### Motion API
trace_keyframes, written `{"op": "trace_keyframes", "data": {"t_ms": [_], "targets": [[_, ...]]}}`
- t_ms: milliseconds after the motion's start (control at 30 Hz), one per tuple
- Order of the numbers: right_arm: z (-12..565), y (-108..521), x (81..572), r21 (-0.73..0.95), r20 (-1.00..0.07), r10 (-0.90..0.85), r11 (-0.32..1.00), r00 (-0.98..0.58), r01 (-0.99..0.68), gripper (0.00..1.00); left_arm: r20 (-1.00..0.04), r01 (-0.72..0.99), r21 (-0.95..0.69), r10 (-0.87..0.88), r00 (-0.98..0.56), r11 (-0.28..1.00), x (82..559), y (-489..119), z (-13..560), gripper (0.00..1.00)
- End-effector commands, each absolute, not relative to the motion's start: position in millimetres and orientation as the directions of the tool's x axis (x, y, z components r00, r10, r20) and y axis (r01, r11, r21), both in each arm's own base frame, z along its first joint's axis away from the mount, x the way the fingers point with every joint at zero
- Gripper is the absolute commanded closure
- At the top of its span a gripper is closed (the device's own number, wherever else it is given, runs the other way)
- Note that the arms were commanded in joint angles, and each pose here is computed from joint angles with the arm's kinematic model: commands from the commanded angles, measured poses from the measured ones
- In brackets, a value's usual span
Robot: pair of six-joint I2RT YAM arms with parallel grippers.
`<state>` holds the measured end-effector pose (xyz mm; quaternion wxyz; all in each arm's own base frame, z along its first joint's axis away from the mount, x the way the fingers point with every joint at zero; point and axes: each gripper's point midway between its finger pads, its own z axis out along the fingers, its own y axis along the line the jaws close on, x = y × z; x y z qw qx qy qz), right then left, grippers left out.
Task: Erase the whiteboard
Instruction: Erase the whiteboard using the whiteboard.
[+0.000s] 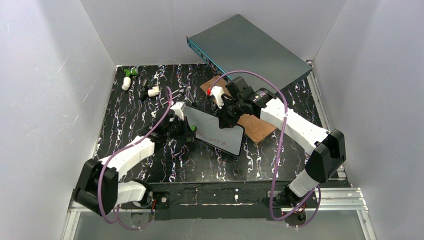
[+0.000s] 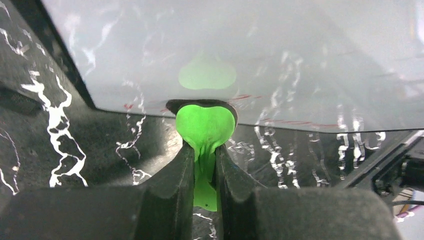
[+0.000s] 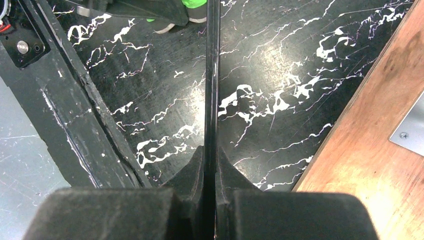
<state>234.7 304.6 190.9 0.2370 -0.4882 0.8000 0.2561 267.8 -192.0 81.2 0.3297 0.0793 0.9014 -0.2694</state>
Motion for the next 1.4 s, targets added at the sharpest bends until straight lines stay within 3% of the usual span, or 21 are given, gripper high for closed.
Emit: {"op": "trace_keyframes", "data": {"t_ms": [0,133,433,633,1167,1367], "targets": [[197.0,322.5,178.2,0.360,-0.595,-0.693,0.223,-0.407,-0.906,0.99,-0.824,0.479,-0.435,-0.122,-0.554,0.762,296.1,-211.8,196.3,1.00],[197.5,322.7,178.6,0.360,-0.595,-0.692,0.223,-0.408,-0.906,0.99,-0.830,0.487,-0.430,-0.121,-0.544,0.760,295.6,-211.7,201.5,1.00],[197.2,321.1,177.8,0.357,-0.596,-0.693,0.224,-0.406,-0.907,0.99,-0.738,0.395,-0.442,-0.076,-0.671,0.805,290.6,-205.7,109.9,1.00],[196.8,321.6,177.5,0.360,-0.595,-0.693,0.222,-0.407,-0.906,0.99,-0.705,0.372,-0.457,-0.074,-0.705,0.808,286.0,-205.6,85.4,1.00],[194.2,322.6,177.5,0.364,-0.588,-0.699,0.219,-0.406,-0.905,0.99,-0.840,0.479,-0.405,-0.109,-0.532,0.779,295.0,-205.8,196.8,1.00],[195.6,322.8,175.7,0.362,-0.593,-0.702,0.207,-0.395,-0.909,0.99,-0.809,0.449,-0.414,-0.095,-0.579,0.792,292.4,-203.8,163.9,1.00]]}}
